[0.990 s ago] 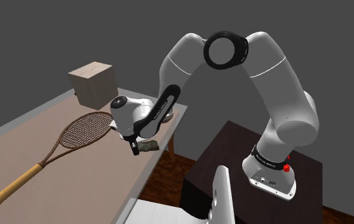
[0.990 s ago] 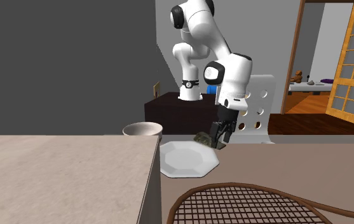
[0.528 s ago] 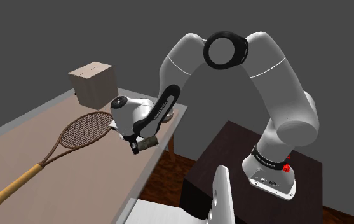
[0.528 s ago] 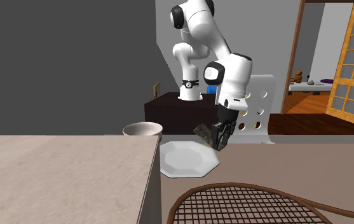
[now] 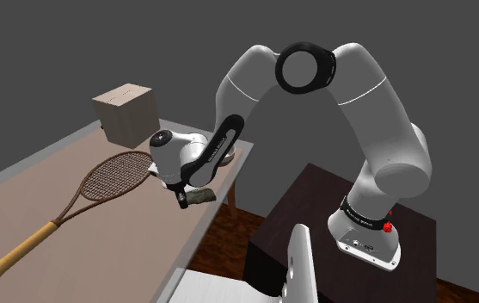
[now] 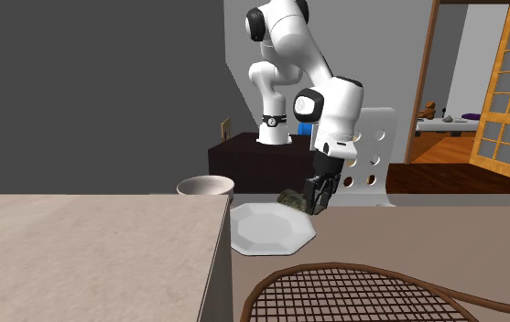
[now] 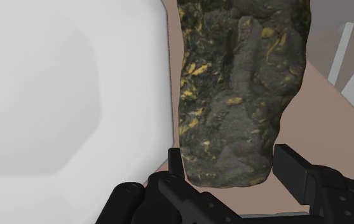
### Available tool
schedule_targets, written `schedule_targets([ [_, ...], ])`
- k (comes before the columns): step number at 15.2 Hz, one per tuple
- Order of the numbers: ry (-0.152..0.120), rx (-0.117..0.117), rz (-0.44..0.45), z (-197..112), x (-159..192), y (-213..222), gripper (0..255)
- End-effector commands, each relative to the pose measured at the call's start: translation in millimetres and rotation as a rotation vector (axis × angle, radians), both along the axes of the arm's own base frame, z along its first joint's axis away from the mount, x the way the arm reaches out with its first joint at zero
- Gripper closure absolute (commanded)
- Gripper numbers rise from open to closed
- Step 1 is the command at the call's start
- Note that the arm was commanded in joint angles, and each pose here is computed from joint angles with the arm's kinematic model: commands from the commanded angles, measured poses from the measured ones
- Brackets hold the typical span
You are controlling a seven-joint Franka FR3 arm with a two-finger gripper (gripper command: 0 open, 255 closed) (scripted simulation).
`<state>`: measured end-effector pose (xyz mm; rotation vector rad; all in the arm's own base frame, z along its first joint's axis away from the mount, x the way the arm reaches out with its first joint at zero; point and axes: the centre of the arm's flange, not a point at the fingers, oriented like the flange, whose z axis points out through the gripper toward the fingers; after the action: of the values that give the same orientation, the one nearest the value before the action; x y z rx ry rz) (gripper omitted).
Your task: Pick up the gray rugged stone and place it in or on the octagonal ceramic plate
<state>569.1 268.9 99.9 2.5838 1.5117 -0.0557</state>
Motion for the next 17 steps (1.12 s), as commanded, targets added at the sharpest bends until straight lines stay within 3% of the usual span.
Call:
schedule_targets([
  [1,0.001,-0.001,0.0,4.9,-0.1,-0.3,255],
  [17,0.001,-0.001,0.0,86.1,-0.1,-0.3,255],
])
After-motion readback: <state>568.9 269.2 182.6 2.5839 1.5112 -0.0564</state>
